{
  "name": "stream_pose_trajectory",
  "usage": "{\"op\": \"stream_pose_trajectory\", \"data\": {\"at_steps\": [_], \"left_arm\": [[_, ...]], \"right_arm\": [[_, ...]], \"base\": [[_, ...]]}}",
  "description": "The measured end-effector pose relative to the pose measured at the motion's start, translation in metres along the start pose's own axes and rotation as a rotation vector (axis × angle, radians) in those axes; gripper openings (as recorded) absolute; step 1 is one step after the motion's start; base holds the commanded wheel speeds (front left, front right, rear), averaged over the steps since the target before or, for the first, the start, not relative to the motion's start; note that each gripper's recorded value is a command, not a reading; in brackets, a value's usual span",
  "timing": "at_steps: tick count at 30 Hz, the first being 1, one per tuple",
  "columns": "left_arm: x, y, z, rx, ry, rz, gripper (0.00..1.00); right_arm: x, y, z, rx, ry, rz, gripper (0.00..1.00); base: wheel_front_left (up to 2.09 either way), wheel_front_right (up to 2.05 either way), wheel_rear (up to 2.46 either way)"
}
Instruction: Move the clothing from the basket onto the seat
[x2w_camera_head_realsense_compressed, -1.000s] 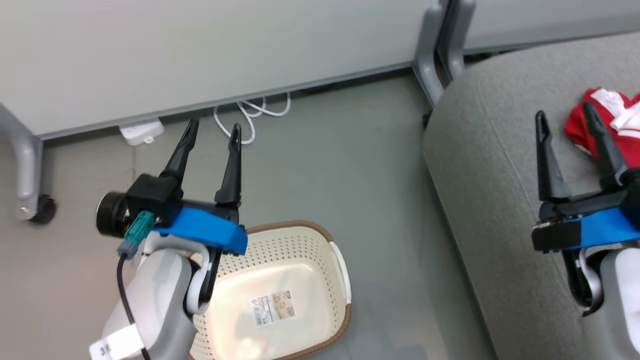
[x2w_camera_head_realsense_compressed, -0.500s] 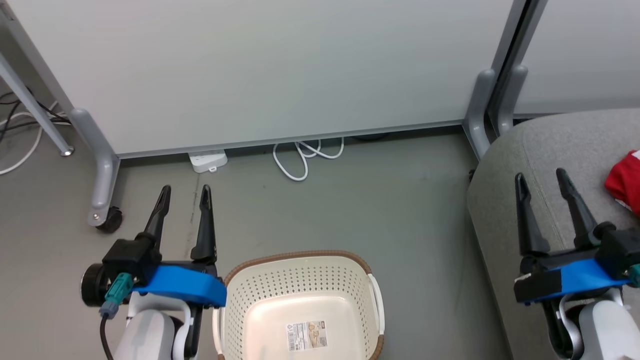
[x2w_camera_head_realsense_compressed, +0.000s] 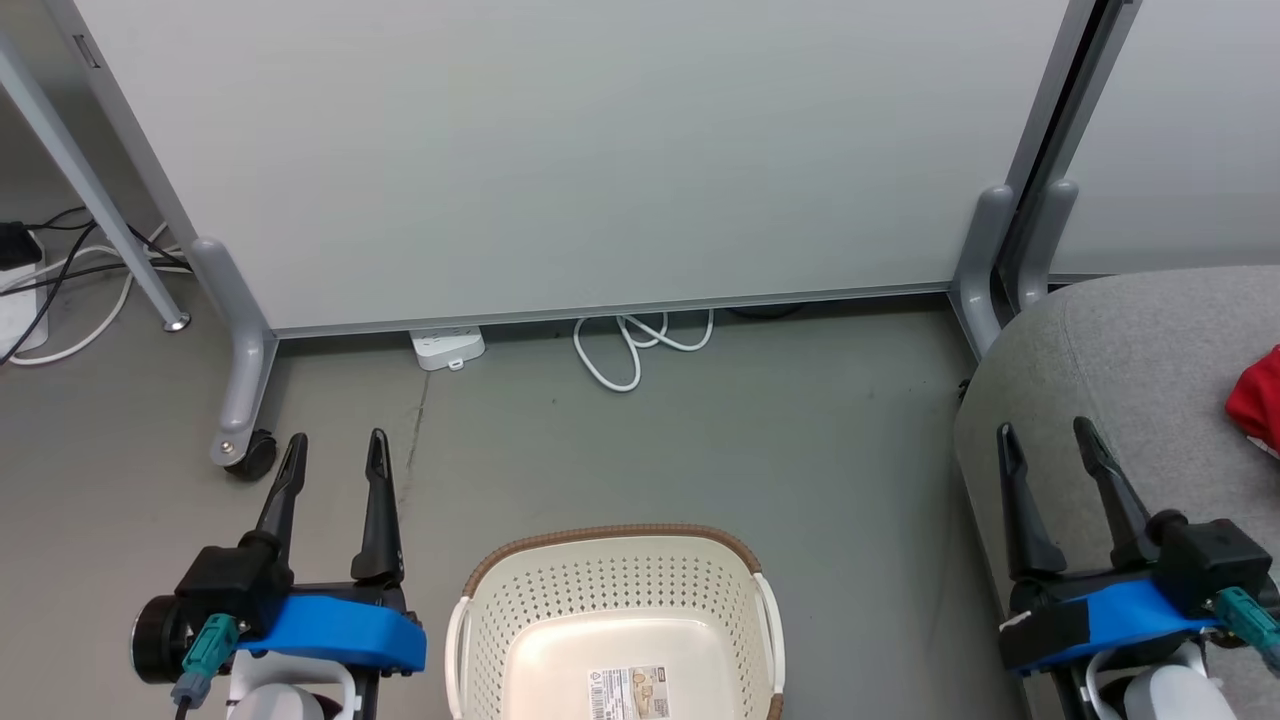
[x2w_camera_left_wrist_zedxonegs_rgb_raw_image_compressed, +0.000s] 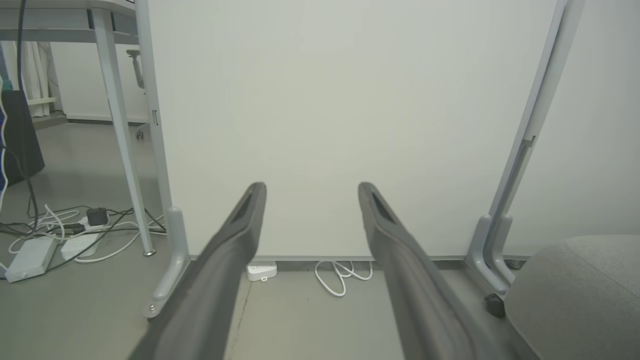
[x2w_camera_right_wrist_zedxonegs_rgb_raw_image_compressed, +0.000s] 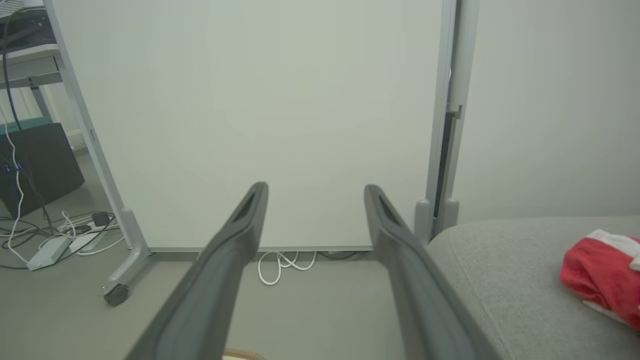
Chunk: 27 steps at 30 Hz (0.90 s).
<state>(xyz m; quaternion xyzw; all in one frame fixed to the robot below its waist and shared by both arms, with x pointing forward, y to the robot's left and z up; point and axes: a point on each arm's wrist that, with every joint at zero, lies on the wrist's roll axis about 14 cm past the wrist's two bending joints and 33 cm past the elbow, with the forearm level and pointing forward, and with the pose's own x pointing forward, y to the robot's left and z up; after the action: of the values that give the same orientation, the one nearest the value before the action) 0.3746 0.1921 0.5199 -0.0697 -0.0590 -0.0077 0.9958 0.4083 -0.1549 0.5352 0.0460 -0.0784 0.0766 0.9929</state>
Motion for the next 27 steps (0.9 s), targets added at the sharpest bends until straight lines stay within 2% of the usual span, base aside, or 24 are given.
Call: {"op": "stream_pose_trajectory", "data": {"at_steps": [11, 20, 21, 27], "left_arm": [[-0.007, 0.006, -0.004, -0.002, 0.012, 0.015, 1.00], [-0.009, 0.006, -0.006, -0.005, 0.018, 0.016, 1.00], [-0.009, 0.006, -0.008, -0.006, 0.024, 0.016, 0.00], [-0.029, 0.011, -0.040, -0.029, 0.131, 0.042, 0.00]], "right_arm": [[-0.007, 0.008, -0.018, 0.020, 0.054, 0.008, 1.00], [-0.008, 0.009, -0.020, 0.024, 0.059, 0.008, 1.00], [-0.008, 0.009, -0.021, 0.025, 0.064, 0.008, 0.00], [-0.021, 0.006, -0.046, 0.043, 0.151, -0.011, 0.00]], "base": [[0.00, 0.00, 0.00], [0.00, 0.00, 0.00], [0.00, 0.00, 0.00], [0.00, 0.00, 0.00]]}}
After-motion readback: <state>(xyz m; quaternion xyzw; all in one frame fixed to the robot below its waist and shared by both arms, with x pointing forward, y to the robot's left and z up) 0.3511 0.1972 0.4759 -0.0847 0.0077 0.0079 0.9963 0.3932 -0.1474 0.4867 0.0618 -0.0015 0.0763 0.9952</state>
